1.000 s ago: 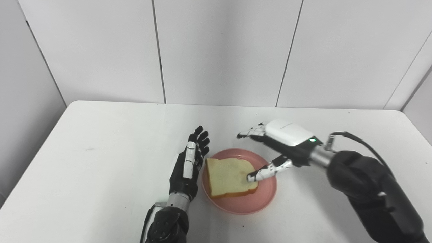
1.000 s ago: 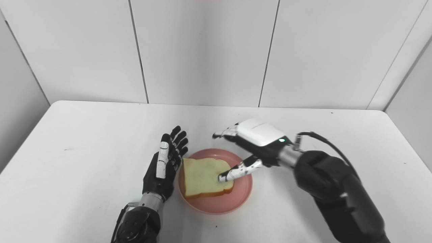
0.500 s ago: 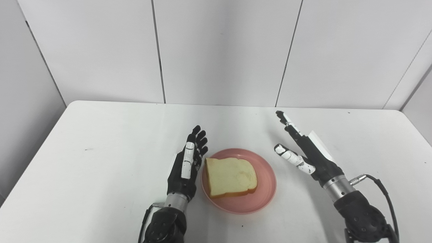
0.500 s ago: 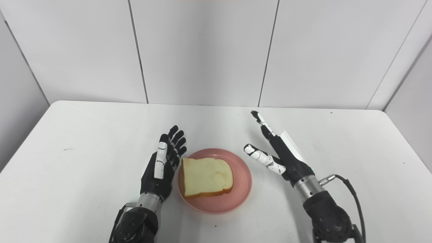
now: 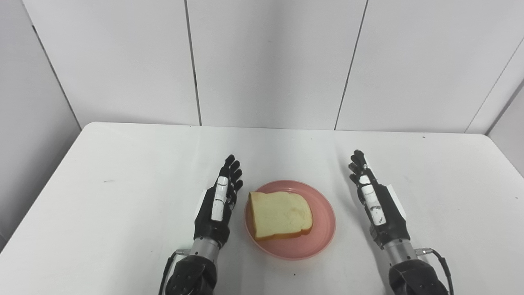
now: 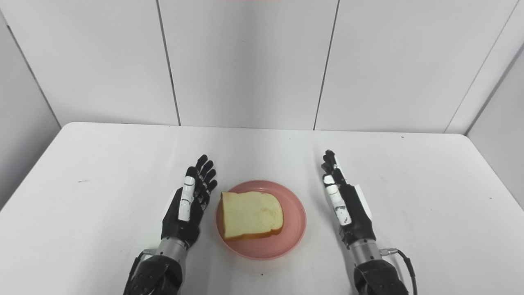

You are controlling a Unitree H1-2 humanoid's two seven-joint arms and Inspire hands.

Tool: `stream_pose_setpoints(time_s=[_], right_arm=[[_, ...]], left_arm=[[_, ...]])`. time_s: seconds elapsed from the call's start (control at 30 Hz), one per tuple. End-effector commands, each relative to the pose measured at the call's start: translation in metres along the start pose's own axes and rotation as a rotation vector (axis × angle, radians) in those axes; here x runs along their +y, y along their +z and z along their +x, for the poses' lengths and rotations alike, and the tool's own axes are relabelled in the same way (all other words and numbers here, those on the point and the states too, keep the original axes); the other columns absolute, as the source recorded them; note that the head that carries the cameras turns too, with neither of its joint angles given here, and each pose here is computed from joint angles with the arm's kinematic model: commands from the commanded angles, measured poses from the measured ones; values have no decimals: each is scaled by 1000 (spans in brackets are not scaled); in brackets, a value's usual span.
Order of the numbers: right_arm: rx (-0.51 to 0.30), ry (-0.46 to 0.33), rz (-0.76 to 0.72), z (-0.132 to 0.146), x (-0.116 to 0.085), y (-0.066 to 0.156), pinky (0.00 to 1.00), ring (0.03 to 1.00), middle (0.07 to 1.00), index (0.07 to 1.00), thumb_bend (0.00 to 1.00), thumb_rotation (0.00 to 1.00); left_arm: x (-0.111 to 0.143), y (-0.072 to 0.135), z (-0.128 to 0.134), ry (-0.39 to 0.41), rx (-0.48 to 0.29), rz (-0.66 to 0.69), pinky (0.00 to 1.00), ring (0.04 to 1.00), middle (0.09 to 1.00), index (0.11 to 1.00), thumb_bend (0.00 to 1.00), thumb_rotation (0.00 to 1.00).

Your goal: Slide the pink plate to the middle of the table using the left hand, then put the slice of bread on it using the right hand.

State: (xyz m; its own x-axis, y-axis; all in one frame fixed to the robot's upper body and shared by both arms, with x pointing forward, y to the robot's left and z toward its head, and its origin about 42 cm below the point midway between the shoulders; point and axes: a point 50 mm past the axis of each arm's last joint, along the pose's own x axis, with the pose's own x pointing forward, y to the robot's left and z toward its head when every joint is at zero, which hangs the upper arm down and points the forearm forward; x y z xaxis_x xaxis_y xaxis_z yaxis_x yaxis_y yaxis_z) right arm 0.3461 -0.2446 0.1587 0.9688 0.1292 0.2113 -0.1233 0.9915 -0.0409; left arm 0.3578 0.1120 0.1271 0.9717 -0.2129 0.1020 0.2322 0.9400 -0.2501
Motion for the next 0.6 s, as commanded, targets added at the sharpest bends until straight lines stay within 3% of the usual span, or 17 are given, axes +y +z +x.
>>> stream_pose_setpoints(time_s=[0.0, 0.37, 0.57], right_arm=[[-65, -12, 41, 6, 7, 12, 1000, 1000, 1000, 1000, 687, 991], [-52, -39, 93, 1, 27, 9, 1000, 1000, 1000, 1000, 636, 976], [-53, -5, 85, -1, 33, 13, 1000, 1000, 1000, 1000, 577, 999]], left_arm=[[1, 18, 5, -22, -91, 10, 991, 998, 997, 969, 701, 942], [9, 21, 2, -7, -89, 56, 1000, 1000, 1000, 982, 665, 953], [9, 22, 2, -5, -94, 83, 1000, 1000, 1000, 982, 645, 990]])
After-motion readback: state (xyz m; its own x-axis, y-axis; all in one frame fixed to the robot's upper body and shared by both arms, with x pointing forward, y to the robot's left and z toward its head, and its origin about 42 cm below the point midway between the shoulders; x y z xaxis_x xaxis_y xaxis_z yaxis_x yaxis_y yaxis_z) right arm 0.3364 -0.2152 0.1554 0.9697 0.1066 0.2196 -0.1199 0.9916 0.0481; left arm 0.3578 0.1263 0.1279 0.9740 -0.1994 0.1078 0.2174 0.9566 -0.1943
